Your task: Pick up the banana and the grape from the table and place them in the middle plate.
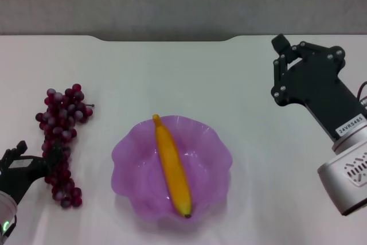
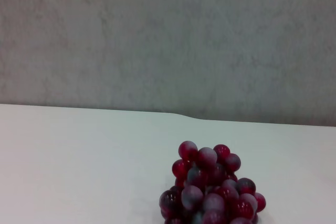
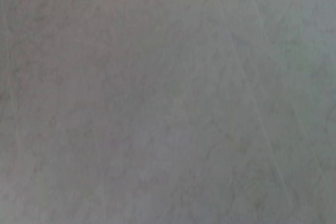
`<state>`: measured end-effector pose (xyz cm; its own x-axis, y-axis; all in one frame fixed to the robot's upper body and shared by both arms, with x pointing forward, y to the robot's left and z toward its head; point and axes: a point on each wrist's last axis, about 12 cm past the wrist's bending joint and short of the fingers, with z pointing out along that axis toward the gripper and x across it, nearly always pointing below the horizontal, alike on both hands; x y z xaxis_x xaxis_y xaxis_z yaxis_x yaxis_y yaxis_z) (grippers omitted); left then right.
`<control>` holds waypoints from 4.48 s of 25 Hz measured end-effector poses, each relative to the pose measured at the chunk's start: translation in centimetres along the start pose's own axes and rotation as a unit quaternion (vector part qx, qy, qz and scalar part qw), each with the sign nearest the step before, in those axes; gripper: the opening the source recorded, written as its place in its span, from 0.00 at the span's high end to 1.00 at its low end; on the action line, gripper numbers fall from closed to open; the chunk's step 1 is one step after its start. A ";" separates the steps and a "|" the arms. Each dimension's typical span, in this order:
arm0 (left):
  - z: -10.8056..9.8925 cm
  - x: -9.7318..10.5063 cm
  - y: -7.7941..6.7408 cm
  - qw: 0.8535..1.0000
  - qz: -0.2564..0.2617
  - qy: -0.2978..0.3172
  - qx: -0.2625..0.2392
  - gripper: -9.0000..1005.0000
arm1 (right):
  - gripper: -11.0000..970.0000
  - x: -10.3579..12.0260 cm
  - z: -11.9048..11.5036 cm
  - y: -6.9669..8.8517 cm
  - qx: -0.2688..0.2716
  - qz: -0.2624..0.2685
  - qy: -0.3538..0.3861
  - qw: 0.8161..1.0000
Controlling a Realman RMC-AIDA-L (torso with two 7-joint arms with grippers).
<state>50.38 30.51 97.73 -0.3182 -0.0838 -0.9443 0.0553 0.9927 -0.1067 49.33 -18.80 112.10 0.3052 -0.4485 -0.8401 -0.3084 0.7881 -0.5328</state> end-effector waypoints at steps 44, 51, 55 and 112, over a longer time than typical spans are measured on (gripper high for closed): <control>1.2 0.8 -2.0 0.997 0.024 0.065 0.035 0.23 | 0.99 0.2 -2.1 1.0 0.034 -0.002 -0.065 0.997; 1.3 1.0 -2.0 0.996 0.028 0.074 0.032 0.24 | 0.99 0.2 -2.2 1.1 0.034 -0.002 -0.064 0.997; 1.3 1.0 -1.9 0.996 0.027 0.075 0.030 0.24 | 0.99 0.3 -2.1 1.1 0.033 -0.002 -0.064 0.997; 1.3 0.3 -0.9 0.998 0.016 0.055 0.012 0.74 | 0.99 1.1 -2.3 1.2 0.030 -0.007 -0.055 0.998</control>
<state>51.43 29.51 97.12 -0.4185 -0.0399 -0.9073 0.0898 0.9923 -0.0850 47.25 -19.33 110.35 0.4069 -0.4128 -0.8149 -0.2495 0.8079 -0.5339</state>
